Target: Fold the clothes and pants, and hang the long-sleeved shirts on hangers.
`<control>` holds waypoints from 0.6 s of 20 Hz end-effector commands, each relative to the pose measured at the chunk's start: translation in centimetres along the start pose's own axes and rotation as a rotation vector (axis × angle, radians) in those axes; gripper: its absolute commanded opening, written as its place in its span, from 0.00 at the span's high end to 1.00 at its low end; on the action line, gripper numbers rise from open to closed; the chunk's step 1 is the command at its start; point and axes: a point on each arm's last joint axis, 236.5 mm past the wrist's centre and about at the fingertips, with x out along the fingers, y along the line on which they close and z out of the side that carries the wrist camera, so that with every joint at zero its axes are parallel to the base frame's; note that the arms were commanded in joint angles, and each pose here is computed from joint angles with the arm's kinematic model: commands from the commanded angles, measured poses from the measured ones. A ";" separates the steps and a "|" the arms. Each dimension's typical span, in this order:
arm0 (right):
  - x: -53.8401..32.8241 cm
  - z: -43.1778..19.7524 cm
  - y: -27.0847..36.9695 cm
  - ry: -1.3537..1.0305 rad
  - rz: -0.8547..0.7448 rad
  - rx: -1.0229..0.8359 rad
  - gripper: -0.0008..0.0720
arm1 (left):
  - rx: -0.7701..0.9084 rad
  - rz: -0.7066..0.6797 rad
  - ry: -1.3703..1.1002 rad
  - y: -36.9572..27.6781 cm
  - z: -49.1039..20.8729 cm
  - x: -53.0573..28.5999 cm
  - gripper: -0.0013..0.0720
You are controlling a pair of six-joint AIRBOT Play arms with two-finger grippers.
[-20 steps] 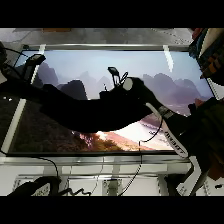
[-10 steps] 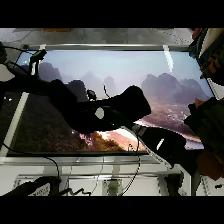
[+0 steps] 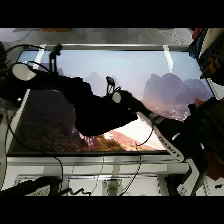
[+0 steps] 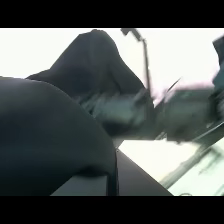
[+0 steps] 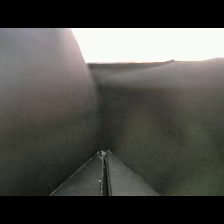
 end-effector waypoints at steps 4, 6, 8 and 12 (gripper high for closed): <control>-14.0 8.8 -13.3 -0.100 -0.286 -0.039 0.95 | 0.109 -0.057 0.157 -2.0 -4.6 11.5 0.97; -17.5 10.9 -15.1 -0.170 -0.298 0.004 0.95 | 0.128 -0.046 0.101 -2.8 -4.1 14.4 0.97; -20.0 12.1 -16.7 -0.211 -0.316 0.022 0.95 | 0.147 -0.030 0.009 -3.7 -2.7 16.4 0.97; -22.1 12.5 -19.9 -0.203 -0.367 -0.008 0.95 | 0.181 -0.034 -0.066 -5.9 -2.2 18.3 0.58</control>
